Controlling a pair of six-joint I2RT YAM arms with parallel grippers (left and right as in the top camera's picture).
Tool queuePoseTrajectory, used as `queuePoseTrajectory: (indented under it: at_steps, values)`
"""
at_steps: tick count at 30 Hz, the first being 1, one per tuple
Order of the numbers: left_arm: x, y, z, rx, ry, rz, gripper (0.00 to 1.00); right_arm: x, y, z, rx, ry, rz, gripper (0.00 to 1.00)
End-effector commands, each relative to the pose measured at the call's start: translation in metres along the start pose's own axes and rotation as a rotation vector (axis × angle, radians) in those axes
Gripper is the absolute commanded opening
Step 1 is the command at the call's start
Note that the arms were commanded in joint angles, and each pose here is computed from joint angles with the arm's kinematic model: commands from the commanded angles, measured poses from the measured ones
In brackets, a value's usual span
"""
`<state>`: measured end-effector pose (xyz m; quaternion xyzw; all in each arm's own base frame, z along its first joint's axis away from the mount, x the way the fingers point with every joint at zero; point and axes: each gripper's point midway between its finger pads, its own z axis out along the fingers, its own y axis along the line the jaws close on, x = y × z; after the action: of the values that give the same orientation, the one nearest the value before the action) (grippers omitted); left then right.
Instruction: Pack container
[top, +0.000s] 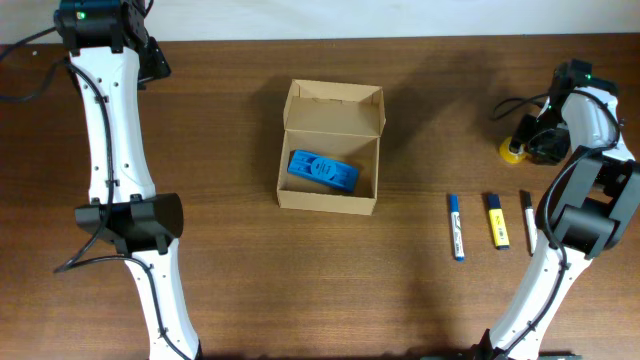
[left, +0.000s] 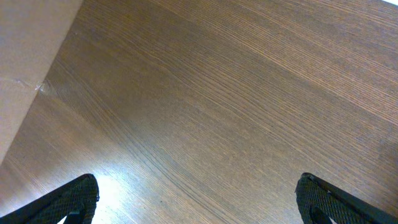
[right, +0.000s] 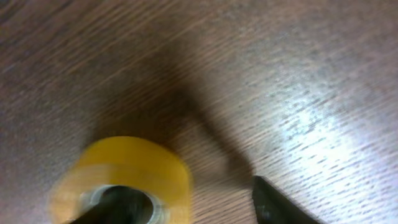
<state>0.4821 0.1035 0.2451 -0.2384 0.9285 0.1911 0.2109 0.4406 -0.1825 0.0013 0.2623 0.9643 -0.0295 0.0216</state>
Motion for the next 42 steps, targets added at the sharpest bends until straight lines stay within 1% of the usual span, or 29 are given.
queuePoseTrajectory:
  at_steps: [1, 5, 6, 7, 11, 15, 20, 26, 31, 36, 37, 39, 42]
  values:
    - [-0.006, 0.009, -0.019, 0.017, -0.04, -0.009, 1.0, 0.009, -0.003, 0.017, 0.019, 0.05, 0.007, 0.43]
    - [-0.006, 0.009, -0.019, 0.017, -0.041, -0.01, 1.0, 0.01, -0.003, 0.017, 0.02, 0.053, 0.007, 0.29]
    - [-0.006, 0.009, -0.019, 0.017, -0.04, -0.009, 1.0, 0.011, -0.003, 0.017, 0.02, 0.055, 0.007, 0.28]
    - [-0.006, 0.009, -0.019, 0.017, -0.04, -0.009, 1.0, 0.011, -0.003, 0.017, 0.02, 0.057, 0.006, 0.24]
    - [-0.006, 0.009, -0.019, 0.017, -0.041, -0.01, 1.0, 0.014, -0.003, 0.016, 0.019, 0.069, 0.005, 0.12]
    - [-0.006, 0.009, -0.019, 0.017, -0.04, -0.009, 1.0, 0.015, -0.003, 0.01, 0.019, 0.074, 0.004, 0.12]
    - [-0.006, 0.009, -0.019, 0.017, -0.04, -0.009, 1.0, 0.002, -0.001, -0.018, 0.009, 0.016, -0.012, 0.13]
    - [-0.006, 0.009, -0.019, 0.017, -0.04, -0.009, 1.0, -0.018, 0.008, -0.085, -0.014, -0.122, -0.042, 0.12]
    - [-0.006, 0.009, -0.019, 0.017, -0.04, -0.009, 1.0, -0.018, 0.032, -0.145, -0.039, -0.223, -0.12, 0.13]
    - [-0.006, 0.009, -0.019, 0.017, -0.04, -0.009, 1.0, 0.003, 0.09, -0.206, -0.089, -0.331, -0.357, 0.16]
    - [-0.006, 0.009, -0.019, 0.017, -0.04, -0.009, 1.0, 0.01, 0.104, -0.218, -0.095, -0.353, -0.414, 0.19]
    - [-0.006, 0.009, -0.019, 0.017, -0.04, -0.009, 1.0, 0.028, 0.134, -0.239, -0.107, -0.397, -0.546, 0.23]
    - [-0.006, 0.009, -0.019, 0.017, -0.04, -0.009, 1.0, 0.062, 0.179, -0.26, -0.126, -0.436, -0.739, 0.24]
